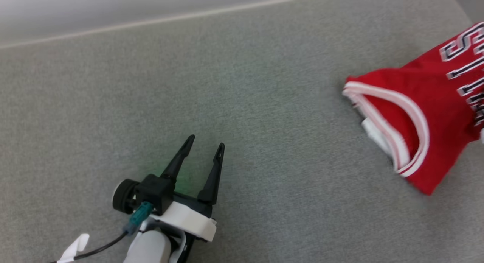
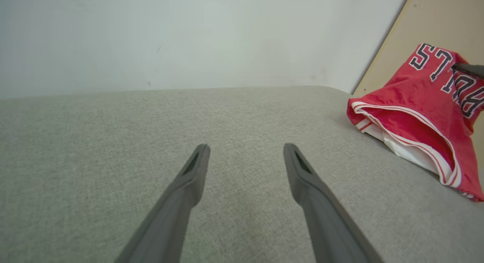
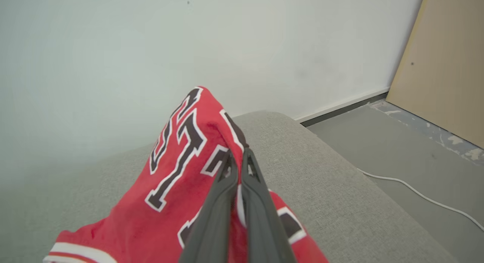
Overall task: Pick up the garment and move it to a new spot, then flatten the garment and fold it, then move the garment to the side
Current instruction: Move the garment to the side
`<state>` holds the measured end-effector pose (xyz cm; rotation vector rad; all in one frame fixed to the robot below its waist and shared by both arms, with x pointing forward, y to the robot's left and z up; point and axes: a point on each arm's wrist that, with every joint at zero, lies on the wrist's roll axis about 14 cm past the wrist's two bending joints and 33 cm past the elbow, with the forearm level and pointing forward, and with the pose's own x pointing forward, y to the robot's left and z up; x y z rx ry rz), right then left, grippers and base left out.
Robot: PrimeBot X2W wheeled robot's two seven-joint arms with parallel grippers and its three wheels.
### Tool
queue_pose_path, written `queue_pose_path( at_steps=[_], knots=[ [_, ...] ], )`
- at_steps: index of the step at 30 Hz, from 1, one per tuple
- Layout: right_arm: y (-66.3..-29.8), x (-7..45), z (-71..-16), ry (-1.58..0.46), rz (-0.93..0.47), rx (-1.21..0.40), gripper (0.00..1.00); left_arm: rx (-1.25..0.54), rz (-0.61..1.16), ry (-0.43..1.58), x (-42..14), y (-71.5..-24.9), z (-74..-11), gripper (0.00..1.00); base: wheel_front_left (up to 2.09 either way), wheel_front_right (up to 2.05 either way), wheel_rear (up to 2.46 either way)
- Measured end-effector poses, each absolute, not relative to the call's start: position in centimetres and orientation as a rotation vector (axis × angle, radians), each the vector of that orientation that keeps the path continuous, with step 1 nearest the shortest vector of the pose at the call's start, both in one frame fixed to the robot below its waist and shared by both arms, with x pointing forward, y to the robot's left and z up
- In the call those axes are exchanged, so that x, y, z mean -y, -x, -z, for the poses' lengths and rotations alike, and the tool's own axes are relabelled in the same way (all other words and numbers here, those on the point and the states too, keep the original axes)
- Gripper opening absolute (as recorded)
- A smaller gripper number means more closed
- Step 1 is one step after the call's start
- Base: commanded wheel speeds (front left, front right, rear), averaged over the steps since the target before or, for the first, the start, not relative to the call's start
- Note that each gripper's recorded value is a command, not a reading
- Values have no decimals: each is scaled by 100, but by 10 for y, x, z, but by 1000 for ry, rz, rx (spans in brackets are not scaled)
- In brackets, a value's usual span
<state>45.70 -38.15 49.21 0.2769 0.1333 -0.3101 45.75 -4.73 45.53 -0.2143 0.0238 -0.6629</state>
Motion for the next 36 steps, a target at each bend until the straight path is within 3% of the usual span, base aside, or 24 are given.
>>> queue_pose_path(
  at_steps=[16,17,18,28,36],
  knots=[
    [-451,466,-460,-149,552,-274,0,-51,627,204,34,-477,-429,100,0,0,0],
    [-450,468,-460,-151,564,-276,25,-50,627,204,34,-477,-430,100,0,0,0],
    [-447,469,-458,-147,574,-288,100,-48,627,202,34,-477,-431,100,0,0,0],
    [-441,463,-481,-46,536,-265,100,0,635,192,34,-466,-459,100,0,0,0],
    [-467,413,-544,-7,351,-94,100,63,594,191,20,-447,-497,100,0,0,0]
  ],
)
